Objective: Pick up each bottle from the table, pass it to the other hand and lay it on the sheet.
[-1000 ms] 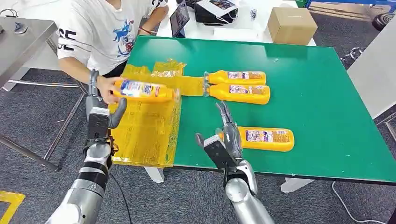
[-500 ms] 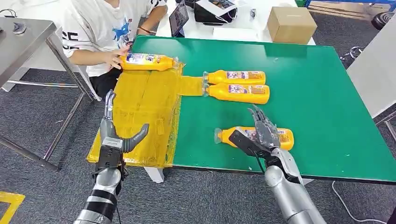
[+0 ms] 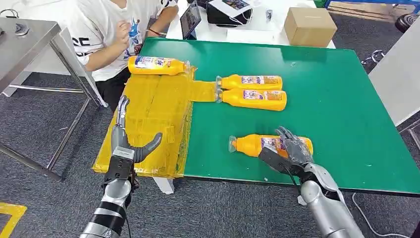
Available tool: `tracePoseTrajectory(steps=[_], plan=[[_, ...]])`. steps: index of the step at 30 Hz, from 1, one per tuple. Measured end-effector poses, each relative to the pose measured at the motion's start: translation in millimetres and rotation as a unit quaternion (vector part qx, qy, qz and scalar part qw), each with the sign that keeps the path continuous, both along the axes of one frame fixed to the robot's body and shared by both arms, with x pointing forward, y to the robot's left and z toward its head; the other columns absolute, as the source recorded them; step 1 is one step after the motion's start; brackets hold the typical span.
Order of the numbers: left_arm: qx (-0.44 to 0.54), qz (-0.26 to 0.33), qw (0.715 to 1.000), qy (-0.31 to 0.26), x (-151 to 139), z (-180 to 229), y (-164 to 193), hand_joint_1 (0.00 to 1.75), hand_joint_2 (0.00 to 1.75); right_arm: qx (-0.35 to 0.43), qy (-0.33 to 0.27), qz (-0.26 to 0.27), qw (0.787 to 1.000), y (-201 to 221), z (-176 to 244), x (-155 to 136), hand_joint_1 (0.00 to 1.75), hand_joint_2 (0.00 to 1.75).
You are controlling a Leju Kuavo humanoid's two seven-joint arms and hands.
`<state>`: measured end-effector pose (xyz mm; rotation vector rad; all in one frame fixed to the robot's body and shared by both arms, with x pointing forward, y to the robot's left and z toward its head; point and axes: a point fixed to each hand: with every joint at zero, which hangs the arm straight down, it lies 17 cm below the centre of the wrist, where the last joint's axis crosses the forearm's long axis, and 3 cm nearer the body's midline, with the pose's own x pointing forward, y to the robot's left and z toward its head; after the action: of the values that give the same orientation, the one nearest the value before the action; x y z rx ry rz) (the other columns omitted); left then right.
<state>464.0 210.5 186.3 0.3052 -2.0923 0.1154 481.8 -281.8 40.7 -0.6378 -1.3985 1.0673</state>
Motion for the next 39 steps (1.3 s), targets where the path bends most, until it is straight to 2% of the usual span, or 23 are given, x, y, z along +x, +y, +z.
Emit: tracePoseTrajectory(steps=[17,28,39], plan=[[0.002,-0.02,1.0,0.012,4,-8,-12,0.0,1.75,-0.059,0.033,-0.024,0.997,-56,1,21,0.0,1.75],[0.002,-0.022,1.0,0.016,5,-11,-13,0.0,1.75,-0.067,0.037,-0.029,0.997,-62,-2,23,0.0,1.75],[-0.005,-0.039,0.999,0.027,9,-18,-22,0.0,1.75,-0.084,0.064,-0.013,0.994,-57,-1,48,0.0,1.75]])
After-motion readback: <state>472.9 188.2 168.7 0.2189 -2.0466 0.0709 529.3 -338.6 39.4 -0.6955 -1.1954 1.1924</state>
